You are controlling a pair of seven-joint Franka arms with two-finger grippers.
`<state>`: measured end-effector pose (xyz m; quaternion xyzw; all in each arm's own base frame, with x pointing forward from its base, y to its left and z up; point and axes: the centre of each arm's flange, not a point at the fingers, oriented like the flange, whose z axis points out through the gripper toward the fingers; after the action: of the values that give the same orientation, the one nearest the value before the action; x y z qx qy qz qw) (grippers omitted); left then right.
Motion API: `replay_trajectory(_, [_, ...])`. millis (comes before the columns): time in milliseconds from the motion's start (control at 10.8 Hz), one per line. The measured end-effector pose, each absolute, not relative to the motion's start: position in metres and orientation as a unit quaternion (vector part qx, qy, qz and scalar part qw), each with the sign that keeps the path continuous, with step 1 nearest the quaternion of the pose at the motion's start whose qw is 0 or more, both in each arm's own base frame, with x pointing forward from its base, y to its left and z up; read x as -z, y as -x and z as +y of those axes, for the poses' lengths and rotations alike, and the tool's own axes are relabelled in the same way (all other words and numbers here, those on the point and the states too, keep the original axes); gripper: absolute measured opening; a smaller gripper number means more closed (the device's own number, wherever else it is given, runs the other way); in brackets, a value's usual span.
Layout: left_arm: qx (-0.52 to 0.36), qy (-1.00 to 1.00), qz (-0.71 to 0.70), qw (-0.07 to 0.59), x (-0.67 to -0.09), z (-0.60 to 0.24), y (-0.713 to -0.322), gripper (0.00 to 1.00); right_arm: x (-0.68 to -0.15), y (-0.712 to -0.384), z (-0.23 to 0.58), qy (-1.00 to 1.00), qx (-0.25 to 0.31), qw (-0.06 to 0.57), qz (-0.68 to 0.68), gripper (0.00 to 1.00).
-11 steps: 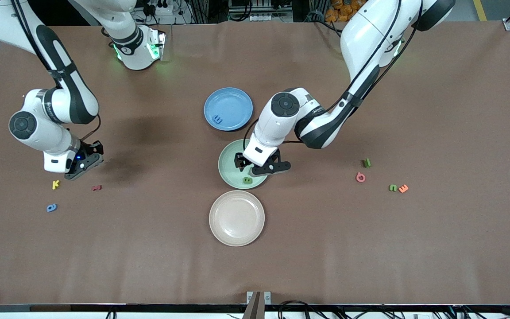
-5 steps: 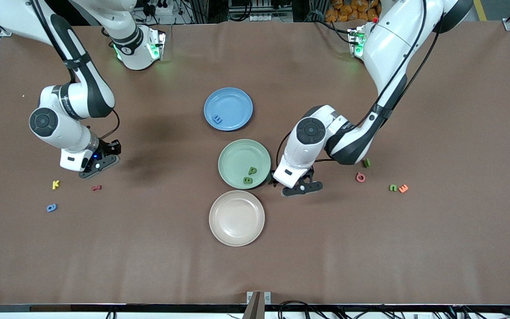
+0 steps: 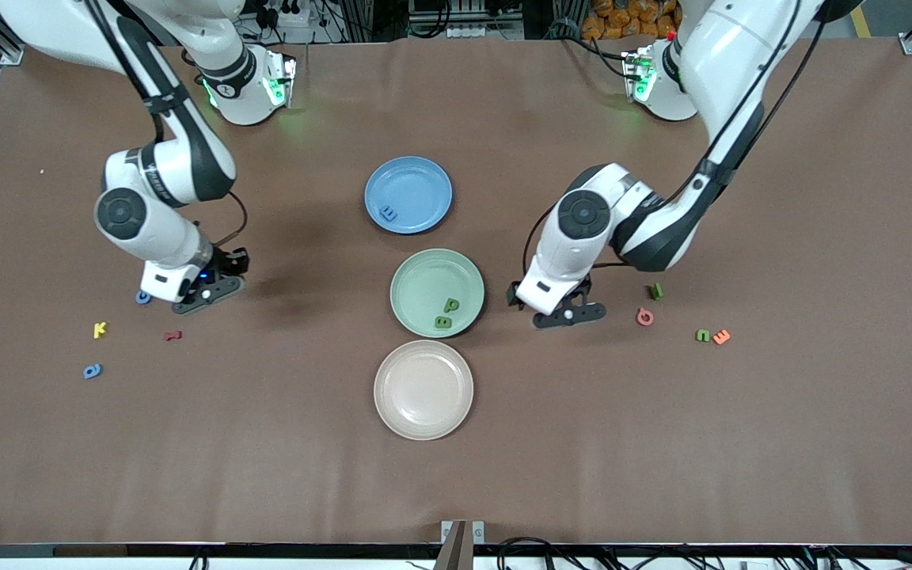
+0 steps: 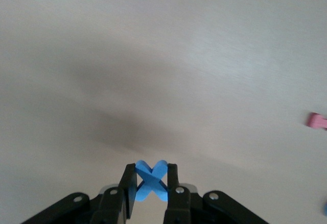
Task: Sort letters by color into matching plates
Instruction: 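Place the blue x on the blue plate while the left gripper grasps a green letter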
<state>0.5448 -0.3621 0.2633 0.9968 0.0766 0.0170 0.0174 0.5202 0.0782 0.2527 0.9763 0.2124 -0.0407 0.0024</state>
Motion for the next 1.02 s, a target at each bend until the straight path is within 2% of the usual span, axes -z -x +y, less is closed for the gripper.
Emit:
replay_trajectory(463, [-0.018,-0.997,0.072,0.017,-0.258,-0.291,-0.503,1.00,-0.262,-0.488,0.198,-0.988,0.035,0.000,0.149,0.28])
replay_trajectory(1018, [-0.006,-0.984,0.176,-0.003,-0.245,-0.164,-0.536,1.00,-0.268,-0.391,0.348,-0.995,0.046,0.000,0.091,0.28])
